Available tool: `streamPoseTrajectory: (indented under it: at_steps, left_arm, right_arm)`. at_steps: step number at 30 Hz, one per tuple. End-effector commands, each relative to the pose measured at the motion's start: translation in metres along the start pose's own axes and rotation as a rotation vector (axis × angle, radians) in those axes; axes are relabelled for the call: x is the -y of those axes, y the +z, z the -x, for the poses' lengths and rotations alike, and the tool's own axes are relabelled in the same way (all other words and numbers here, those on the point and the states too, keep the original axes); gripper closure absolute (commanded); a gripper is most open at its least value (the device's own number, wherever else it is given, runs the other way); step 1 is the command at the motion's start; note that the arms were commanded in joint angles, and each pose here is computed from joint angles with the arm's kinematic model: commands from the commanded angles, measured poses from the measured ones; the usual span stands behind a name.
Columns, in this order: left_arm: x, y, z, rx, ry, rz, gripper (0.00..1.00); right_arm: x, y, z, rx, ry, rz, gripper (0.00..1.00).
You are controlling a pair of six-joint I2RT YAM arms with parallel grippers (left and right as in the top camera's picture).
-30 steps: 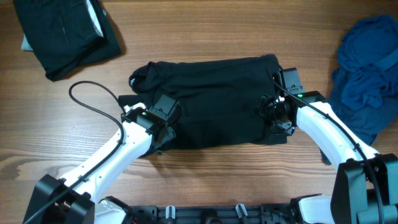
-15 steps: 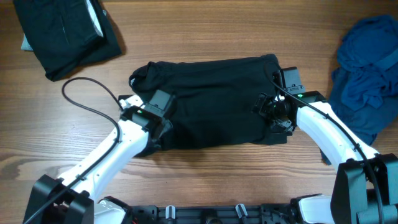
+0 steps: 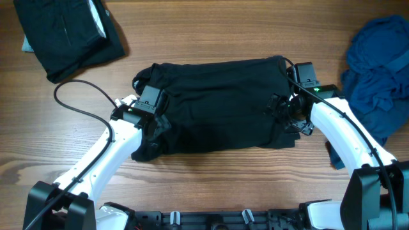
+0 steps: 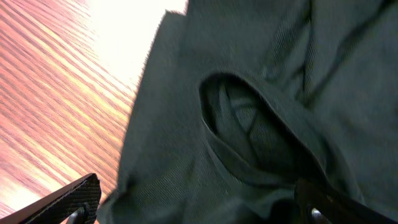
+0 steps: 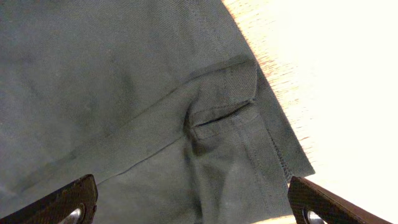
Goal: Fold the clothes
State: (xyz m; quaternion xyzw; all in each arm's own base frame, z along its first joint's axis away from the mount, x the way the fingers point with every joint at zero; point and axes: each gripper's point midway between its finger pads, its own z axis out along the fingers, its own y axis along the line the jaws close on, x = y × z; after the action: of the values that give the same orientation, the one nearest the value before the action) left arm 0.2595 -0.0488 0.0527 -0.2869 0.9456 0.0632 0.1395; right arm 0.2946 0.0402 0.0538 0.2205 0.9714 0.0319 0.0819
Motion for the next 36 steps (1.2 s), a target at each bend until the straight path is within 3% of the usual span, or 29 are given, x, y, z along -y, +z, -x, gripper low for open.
streamPoseTrajectory:
  at_steps: [1,7,11,15,30,36]
  left_arm:
    - [0.004,0.001,-0.012,-0.067,0.023,-0.036,0.0]
    - [-0.01,0.014,-0.032,-0.126,0.036,0.002,0.0]
    - [-0.01,0.016,-0.036,-0.139,0.037,-0.003,0.0]
    - [-0.01,0.016,-0.036,-0.141,0.038,-0.001,0.0]
    - [-0.041,0.027,-0.043,-0.178,-0.003,0.084,0.0]
    - [-0.05,0.029,-0.04,-0.205,-0.032,0.091,0.0]
  right_arm:
    - [-0.013,0.004,-0.011,-0.056,-0.049,0.084,0.03]
    - [-0.021,0.012,-0.03,-0.13,-0.06,0.16,0.15]
    - [-0.026,0.017,-0.039,-0.158,-0.048,0.201,0.42]
    - [-0.021,0.021,-0.045,-0.175,-0.021,0.188,0.61]
    - [-0.002,0.033,-0.056,-0.19,0.042,0.103,0.96]
    - [0.008,0.038,-0.056,-0.174,0.094,0.05,0.96]
